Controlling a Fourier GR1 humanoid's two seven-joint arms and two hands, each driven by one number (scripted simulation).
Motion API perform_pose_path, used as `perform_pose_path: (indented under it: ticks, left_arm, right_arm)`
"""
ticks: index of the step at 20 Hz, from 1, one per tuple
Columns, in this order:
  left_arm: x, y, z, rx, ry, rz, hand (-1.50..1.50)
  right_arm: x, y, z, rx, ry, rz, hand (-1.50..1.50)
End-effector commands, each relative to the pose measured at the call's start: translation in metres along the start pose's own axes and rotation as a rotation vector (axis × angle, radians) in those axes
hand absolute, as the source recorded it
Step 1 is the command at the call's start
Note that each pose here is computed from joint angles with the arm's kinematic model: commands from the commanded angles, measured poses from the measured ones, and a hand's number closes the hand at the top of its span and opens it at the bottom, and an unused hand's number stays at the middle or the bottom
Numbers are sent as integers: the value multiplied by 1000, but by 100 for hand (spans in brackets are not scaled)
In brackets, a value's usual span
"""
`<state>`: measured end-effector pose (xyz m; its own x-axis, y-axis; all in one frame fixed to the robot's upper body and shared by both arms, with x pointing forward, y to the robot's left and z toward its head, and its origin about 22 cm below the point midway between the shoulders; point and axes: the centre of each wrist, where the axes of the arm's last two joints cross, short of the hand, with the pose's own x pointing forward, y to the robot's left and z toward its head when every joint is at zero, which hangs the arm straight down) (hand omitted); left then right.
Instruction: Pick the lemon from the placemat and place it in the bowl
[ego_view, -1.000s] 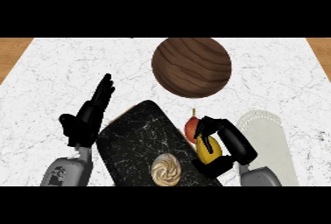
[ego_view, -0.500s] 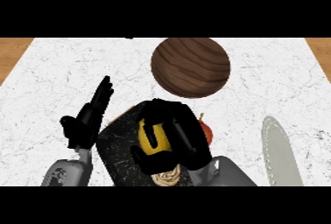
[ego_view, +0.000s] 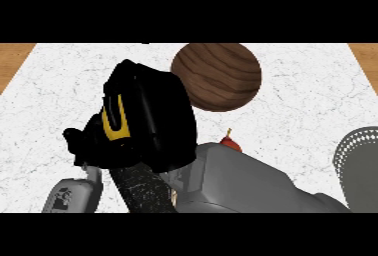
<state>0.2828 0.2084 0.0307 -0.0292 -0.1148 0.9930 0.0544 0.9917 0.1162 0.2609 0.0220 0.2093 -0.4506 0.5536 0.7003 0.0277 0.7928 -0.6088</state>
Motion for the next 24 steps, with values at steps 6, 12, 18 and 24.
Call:
perform_pose_path:
  ticks: [6, 12, 18, 24]
  left_arm:
    - [3, -3, -8, 10, -15, -10, 0]
    - [-2, -9, -2, -2, -13, -7, 0]
    - [5, 8, 8, -4, -1, -1, 0]
    - [-10, 7, 26, -3, -13, -2, 0]
  right_arm:
    - [32, -23, -78, -65, 101, 27, 150]
    - [11, -14, -116, -97, 175, 271, 150]
    - [-74, -21, -127, -77, 215, 447, 150]
    - [-126, -43, -138, -104, 274, 452, 150]
